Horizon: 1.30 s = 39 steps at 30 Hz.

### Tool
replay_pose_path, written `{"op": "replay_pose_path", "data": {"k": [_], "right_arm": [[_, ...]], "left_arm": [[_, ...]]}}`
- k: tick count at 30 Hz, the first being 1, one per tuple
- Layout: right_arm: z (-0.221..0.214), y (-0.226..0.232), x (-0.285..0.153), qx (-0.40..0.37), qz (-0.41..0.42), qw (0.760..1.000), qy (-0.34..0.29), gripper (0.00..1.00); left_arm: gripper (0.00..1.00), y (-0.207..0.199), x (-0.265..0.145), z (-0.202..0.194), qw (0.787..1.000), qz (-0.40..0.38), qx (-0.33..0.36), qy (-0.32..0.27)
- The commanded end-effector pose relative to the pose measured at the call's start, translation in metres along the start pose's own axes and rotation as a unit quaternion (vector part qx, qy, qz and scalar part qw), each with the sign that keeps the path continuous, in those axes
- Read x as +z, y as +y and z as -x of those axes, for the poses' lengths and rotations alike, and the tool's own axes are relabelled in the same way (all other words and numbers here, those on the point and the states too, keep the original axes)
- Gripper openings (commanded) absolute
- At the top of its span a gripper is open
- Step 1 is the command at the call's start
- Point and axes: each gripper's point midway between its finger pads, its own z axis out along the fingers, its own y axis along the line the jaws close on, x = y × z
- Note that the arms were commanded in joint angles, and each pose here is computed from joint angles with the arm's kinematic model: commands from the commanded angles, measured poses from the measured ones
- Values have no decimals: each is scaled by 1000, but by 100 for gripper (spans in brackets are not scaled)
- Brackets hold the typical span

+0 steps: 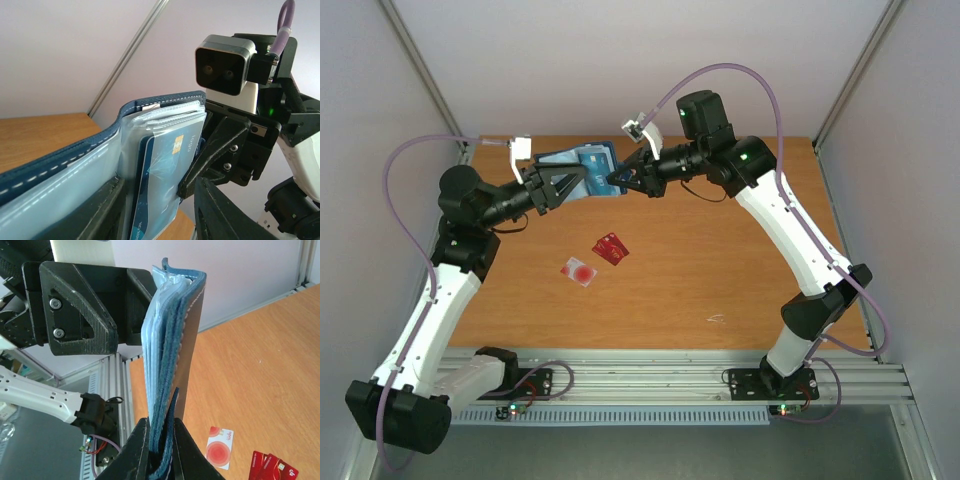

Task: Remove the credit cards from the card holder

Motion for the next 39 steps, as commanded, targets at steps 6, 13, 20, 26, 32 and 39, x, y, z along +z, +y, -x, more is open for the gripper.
{"op": "replay_pose_path", "data": {"k": [6, 13, 20, 26, 32, 39], "right_arm": [[12, 39, -6, -59, 73, 995, -18, 1], [24, -7, 2, -26, 0, 999, -33, 1], [40, -29, 3, -1, -53, 997, -49, 1], [33, -9, 21, -29, -16, 999, -21, 1], [40, 13, -3, -21, 72, 995, -65, 1], [29, 15, -34, -18, 62, 996, -63, 1]], "left_arm": [[40, -41, 11, -11, 994, -104, 17, 37], [36, -76, 5, -11, 982, -179, 34, 58], [31, -89, -1, -16, 974, -207, 43, 78], [32, -84, 2, -25, 971, -208, 33, 112], [36, -75, 0, -20, 980, -178, 52, 77], [50, -33, -16, 7, 998, -38, 58, -7]]}}
